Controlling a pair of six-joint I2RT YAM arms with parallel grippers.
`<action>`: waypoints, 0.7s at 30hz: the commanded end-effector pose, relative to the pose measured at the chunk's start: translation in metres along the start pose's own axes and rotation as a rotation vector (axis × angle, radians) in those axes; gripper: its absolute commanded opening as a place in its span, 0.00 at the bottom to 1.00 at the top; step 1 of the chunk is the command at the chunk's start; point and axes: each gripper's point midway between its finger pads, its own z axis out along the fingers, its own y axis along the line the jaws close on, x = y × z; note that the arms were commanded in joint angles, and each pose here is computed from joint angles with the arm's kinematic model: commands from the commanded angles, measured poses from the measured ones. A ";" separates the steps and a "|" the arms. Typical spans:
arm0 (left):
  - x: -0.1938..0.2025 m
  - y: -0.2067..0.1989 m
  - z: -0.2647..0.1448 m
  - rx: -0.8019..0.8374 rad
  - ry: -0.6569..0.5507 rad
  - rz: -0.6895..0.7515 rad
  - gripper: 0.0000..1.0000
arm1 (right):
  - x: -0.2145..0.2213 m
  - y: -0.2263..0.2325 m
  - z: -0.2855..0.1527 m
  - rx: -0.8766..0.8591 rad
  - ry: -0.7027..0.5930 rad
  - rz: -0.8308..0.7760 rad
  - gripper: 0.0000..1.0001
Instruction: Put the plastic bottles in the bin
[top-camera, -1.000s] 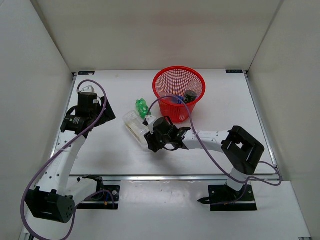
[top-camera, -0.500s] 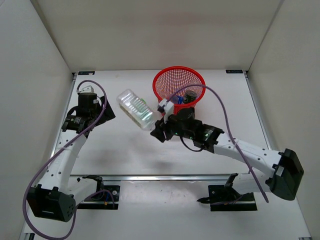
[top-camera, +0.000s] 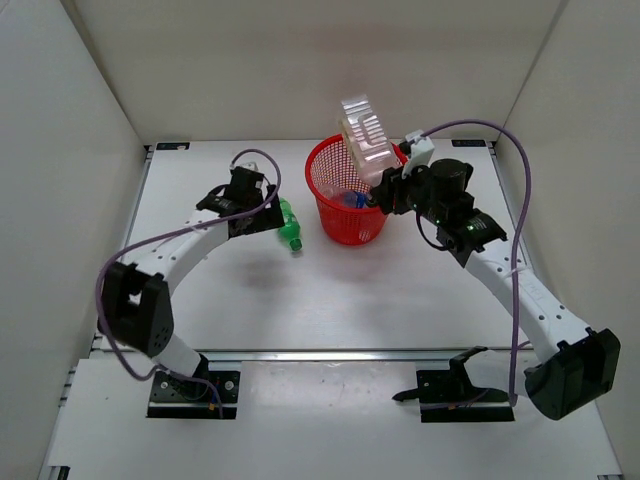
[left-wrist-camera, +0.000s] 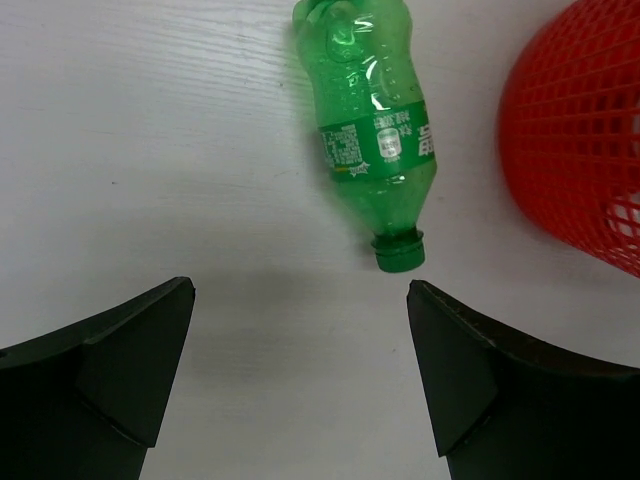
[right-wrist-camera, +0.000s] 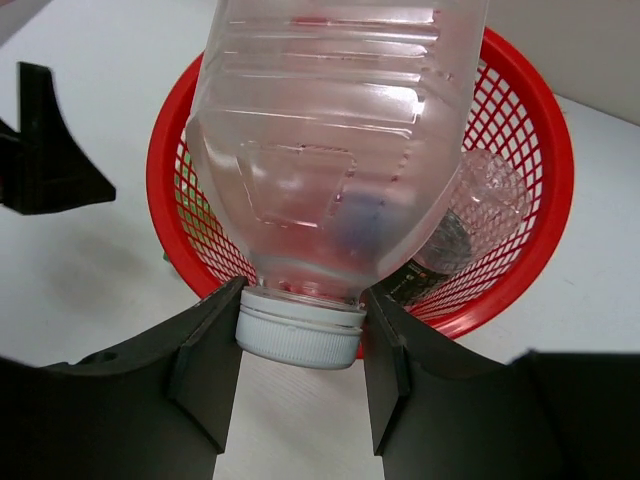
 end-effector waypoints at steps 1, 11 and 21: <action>-0.022 -0.020 0.011 0.031 -0.052 -0.031 0.99 | -0.009 0.010 0.003 -0.046 -0.001 -0.071 0.00; -0.038 -0.039 0.055 0.064 -0.044 -0.072 0.99 | -0.006 0.003 0.017 -0.010 0.013 -0.069 0.63; -0.025 -0.043 0.094 0.030 0.012 -0.088 0.99 | -0.023 -0.007 0.013 0.042 -0.037 -0.046 0.93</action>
